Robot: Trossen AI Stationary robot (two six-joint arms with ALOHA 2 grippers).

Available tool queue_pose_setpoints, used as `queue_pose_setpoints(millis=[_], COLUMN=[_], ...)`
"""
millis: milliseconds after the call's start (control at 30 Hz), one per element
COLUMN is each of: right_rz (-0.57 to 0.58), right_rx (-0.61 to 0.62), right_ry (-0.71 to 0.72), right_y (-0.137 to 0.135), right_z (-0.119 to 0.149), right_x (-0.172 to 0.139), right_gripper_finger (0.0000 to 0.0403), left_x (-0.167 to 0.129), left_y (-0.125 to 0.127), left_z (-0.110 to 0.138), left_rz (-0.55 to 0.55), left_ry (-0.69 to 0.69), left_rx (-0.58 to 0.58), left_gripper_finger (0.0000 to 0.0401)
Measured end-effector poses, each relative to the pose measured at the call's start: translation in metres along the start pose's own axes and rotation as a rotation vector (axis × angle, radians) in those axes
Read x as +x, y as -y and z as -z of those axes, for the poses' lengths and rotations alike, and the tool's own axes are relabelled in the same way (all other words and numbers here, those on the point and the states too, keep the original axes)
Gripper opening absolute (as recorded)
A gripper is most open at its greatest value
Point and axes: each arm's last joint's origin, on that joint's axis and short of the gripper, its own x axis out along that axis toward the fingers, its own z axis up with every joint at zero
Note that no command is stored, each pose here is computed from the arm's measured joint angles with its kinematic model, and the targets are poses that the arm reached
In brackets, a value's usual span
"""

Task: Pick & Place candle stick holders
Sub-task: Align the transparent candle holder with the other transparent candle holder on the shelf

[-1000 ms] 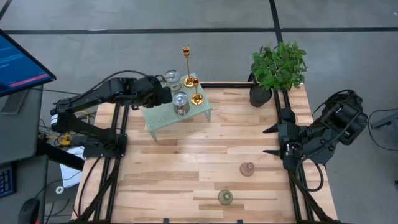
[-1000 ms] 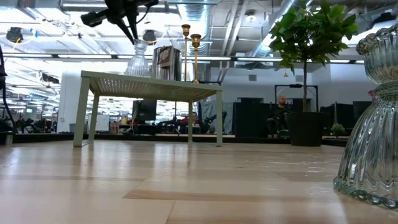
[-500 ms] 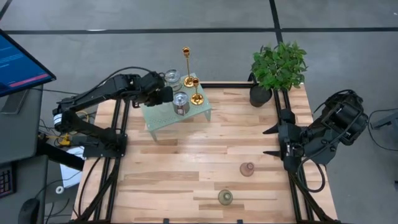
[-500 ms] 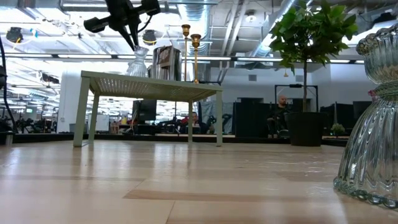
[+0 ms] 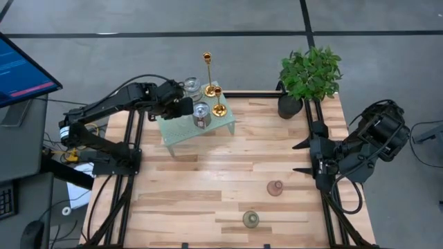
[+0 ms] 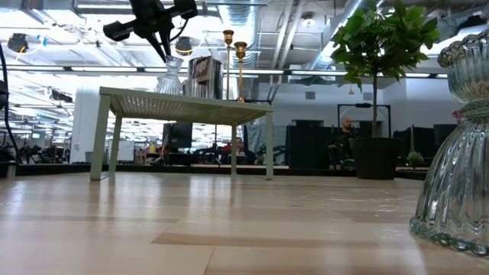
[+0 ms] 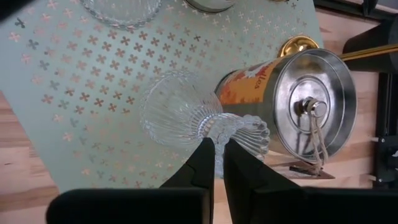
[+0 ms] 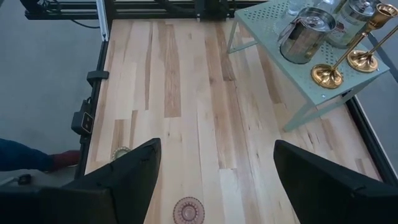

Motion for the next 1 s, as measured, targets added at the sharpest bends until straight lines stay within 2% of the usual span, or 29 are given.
queue_pose_setpoints(millis=[400,800,1000], right_rz=[0.000,0.001,0.001], right_rx=[-0.008,-0.027,-0.028], right_ry=[-0.001,-0.002,-0.002], right_y=[0.0000,0.0001,0.0002], right_z=[0.0001,0.0002,0.0002], right_x=[0.0000,0.0000,0.0000], right_gripper_finger=[0.0301,0.0301,0.0301], left_x=[0.0006,0.0008,0.0008], left_y=[-0.0007,-0.0008,-0.0007], left_z=[0.0010,0.0013,0.0013], left_rz=[-0.006,-0.006,-0.005], left_ry=[-0.025,-0.030,-0.029], left_rx=[-0.001,0.007,0.029], left_gripper_finger=[0.0034,0.0080,0.0090])
